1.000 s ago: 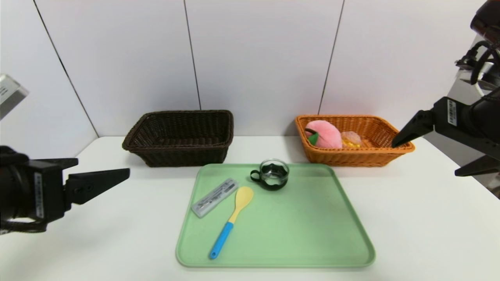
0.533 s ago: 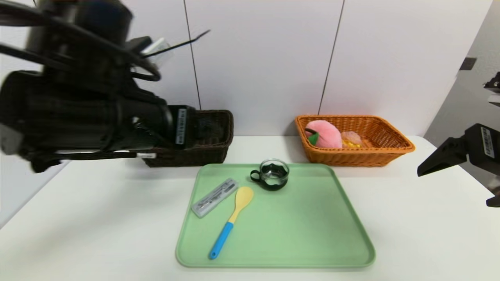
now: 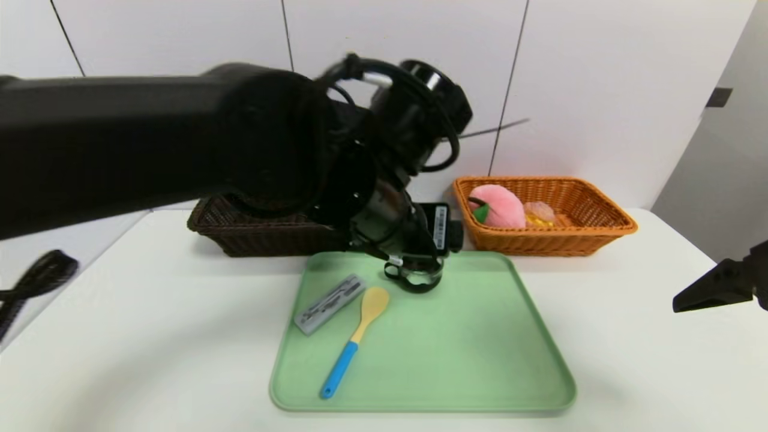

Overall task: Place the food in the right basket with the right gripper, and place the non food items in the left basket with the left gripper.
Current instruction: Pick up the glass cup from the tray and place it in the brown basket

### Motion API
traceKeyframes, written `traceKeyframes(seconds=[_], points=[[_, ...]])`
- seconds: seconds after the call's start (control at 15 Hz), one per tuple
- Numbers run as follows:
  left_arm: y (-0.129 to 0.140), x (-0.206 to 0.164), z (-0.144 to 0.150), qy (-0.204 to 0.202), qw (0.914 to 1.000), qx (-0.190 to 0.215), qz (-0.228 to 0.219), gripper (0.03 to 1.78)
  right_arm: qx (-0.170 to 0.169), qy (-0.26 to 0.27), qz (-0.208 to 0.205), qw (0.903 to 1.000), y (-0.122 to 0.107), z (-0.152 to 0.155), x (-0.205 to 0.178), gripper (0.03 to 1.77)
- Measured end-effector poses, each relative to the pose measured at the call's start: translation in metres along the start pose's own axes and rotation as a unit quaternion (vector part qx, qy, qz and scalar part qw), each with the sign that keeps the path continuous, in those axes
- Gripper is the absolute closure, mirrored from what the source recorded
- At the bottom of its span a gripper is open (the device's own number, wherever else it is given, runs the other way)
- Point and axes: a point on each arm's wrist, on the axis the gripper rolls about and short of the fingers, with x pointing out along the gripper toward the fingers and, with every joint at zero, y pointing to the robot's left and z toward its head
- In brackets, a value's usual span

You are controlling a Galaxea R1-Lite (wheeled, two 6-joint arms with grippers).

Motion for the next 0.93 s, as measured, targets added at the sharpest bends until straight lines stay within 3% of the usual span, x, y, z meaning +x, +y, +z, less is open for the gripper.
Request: traceKeyframes(seconds=[0.13, 0.33, 0.93], points=[[-0.007, 0.023, -0.011, 0.036, 0.9992, 0.008, 0.015, 0.12, 0.0, 0.002, -0.005, 1.0, -0.008, -0.008, 0.0, 0.1], [-0.011, 0.048, -0.02, 0.057, 0.9979, 0.016, 0.028, 0.12, 0.0, 0.005, -0.008, 1.0, -0.016, -0.017, 0.0, 0.1], [-0.001, 0.066, -0.017, 0.056, 0.9971, 0.024, 0.044, 0.12, 0.006, -0.001, -0.001, 1.0, -0.026, -0.027, 0.005, 0.1]])
